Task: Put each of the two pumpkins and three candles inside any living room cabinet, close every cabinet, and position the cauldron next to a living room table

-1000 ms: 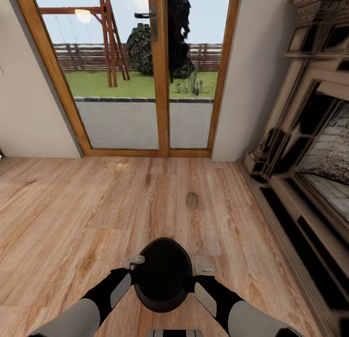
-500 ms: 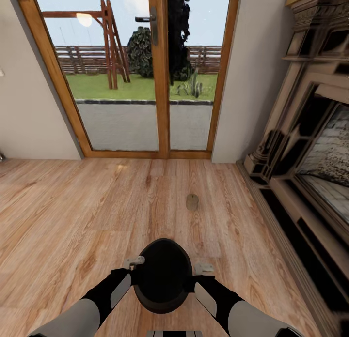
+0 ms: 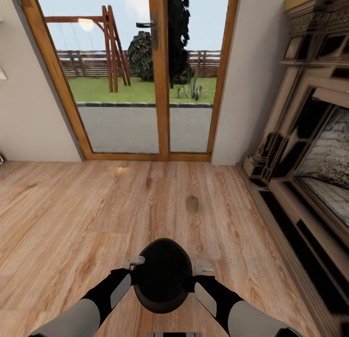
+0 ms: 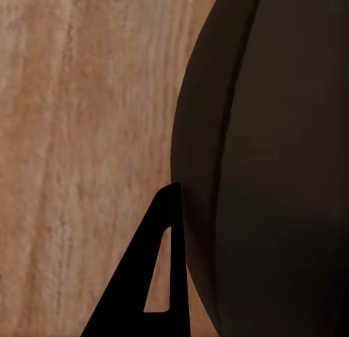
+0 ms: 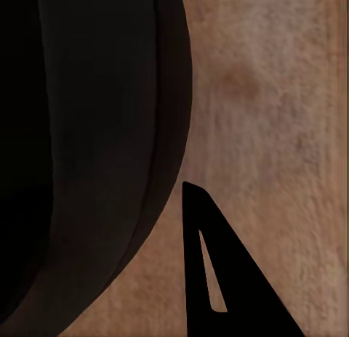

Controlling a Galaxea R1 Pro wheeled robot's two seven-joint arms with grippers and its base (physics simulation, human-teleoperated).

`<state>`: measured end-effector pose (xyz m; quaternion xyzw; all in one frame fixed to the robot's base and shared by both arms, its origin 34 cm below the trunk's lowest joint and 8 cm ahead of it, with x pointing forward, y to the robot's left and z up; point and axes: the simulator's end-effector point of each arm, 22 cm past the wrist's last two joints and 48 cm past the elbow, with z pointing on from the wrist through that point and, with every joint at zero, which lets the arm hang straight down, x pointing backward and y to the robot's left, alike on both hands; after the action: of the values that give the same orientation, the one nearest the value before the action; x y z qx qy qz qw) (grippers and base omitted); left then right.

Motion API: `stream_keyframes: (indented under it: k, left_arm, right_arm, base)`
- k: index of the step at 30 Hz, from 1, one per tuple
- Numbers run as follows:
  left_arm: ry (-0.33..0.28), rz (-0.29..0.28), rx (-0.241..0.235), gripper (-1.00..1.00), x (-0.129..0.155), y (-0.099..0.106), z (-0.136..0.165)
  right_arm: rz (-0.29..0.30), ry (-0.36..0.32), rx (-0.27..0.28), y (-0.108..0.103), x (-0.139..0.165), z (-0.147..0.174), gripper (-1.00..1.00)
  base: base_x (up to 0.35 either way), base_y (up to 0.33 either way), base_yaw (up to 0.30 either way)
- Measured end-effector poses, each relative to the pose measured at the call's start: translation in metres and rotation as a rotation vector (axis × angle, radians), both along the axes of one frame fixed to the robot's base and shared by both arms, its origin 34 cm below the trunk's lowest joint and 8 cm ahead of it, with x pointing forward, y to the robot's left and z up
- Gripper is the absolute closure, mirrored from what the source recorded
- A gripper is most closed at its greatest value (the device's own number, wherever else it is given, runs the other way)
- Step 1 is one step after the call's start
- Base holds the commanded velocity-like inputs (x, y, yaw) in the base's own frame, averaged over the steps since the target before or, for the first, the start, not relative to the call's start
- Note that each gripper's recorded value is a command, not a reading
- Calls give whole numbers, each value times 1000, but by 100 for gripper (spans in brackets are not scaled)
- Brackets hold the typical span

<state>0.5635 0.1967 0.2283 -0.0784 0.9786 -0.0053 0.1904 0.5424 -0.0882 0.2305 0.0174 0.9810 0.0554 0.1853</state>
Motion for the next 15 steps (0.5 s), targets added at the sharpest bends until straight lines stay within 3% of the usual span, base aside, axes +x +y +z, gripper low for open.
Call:
stream_keyframes:
  k: [15]
  left_arm:
    - [-28, -3, 1, 100, 7, 0, 14]
  right_arm:
    - [-1, -28, 1, 0, 8, 14, 100]
  base:
    - [0, 0, 0]
